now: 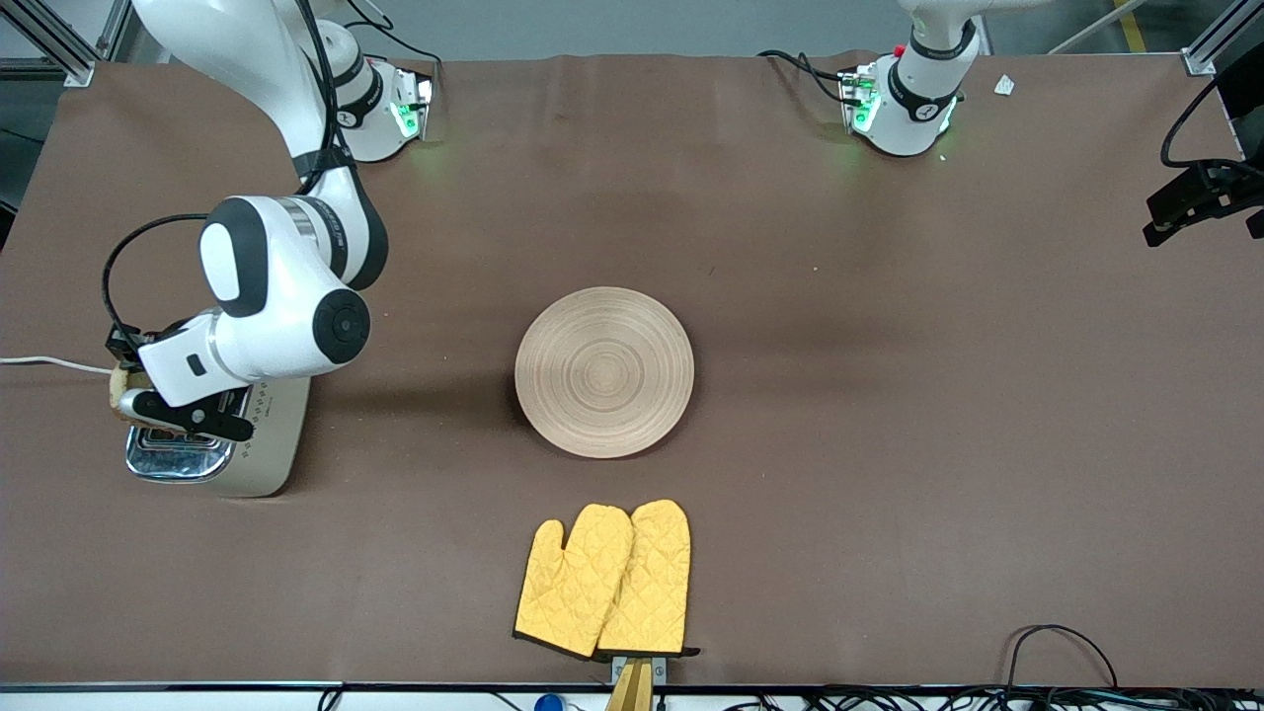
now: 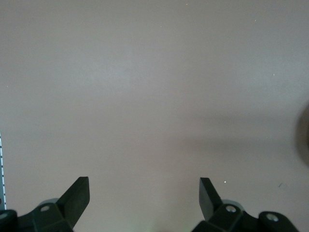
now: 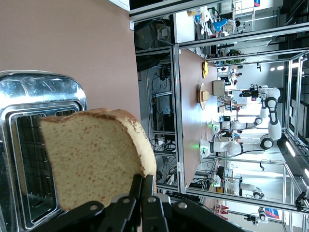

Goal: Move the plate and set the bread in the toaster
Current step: 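Lower the bread into the toaster slot with the right gripper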

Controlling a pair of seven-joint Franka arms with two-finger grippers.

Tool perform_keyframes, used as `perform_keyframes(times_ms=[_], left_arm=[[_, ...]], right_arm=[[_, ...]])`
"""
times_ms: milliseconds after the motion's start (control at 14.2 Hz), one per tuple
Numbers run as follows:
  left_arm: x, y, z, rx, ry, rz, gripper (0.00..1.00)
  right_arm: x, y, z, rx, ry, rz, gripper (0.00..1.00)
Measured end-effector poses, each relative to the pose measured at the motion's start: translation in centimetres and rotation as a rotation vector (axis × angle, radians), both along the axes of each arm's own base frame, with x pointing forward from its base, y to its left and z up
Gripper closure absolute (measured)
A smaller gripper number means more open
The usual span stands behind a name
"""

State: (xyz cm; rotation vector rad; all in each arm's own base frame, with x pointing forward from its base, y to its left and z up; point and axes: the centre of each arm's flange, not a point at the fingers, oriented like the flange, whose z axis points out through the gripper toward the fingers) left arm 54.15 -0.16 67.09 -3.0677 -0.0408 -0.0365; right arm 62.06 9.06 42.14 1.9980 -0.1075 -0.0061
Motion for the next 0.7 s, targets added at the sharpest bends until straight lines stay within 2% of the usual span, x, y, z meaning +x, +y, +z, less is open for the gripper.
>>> perform_keyframes(times_ms=[140,351,702], left_arm=[[0.0,0.0,-0.1,0.0,0.002,0.0,0.0],[0.0,0.0,-0.1,0.0,0.002,0.0,0.0],[0.0,0.0,-0.1,0.0,0.002,0.0,0.0]], right_arm=[[-0.1,-0.2,-0.4,-0.003,0.001,-0.007,0.97],[-0.6,-0.4,-1.6,-0.013,-0.024,-0.031,0.97],[-0.7,-0.4,-2.1,-0.014,-0.027,-0.033,0.97]])
